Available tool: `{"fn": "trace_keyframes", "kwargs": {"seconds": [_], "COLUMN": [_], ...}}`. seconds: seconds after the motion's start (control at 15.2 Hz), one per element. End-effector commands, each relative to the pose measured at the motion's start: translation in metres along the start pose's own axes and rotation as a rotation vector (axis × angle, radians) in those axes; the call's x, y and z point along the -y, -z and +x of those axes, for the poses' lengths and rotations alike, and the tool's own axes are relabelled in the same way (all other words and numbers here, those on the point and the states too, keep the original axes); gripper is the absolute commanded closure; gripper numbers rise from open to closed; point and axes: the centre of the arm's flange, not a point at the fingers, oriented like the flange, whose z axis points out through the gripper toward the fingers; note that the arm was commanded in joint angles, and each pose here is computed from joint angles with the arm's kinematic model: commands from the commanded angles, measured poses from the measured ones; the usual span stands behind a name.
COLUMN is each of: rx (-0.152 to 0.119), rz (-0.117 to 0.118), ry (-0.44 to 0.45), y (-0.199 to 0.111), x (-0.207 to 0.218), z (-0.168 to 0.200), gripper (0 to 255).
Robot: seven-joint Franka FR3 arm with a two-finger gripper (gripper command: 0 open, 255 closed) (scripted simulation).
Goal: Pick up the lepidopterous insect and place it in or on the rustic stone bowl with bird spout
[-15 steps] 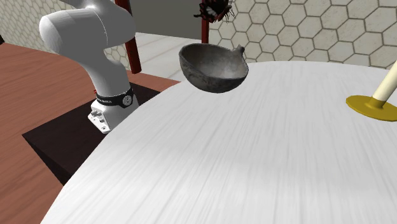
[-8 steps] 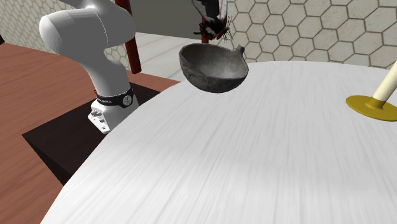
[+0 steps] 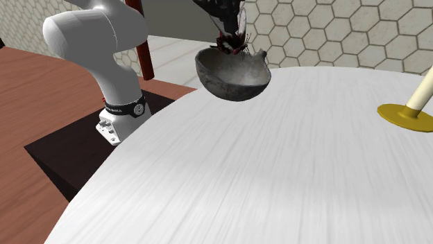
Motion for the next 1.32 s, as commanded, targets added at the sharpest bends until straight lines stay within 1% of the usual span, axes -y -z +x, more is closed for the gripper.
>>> {"fn": "trace_keyframes", "kwargs": {"seconds": [0.0, 0.13, 0.2, 0.53, 0.79, 1.25], "rx": [0.0, 0.0, 0.0, 0.0, 0.0, 0.0], "rz": [0.0, 0.0, 0.0, 0.0, 0.0, 0.0], "ry": [0.0, 0.0, 0.0, 0.0, 0.0, 0.0], "y": [0.0, 0.0, 0.0, 0.0, 0.05, 0.05], "x": [0.0, 0.0, 0.0, 0.0, 0.0, 0.0], "z": [0.0, 0.0, 0.0, 0.0, 0.0, 0.0], "gripper": [255, 255, 0, 0, 0, 0]}}
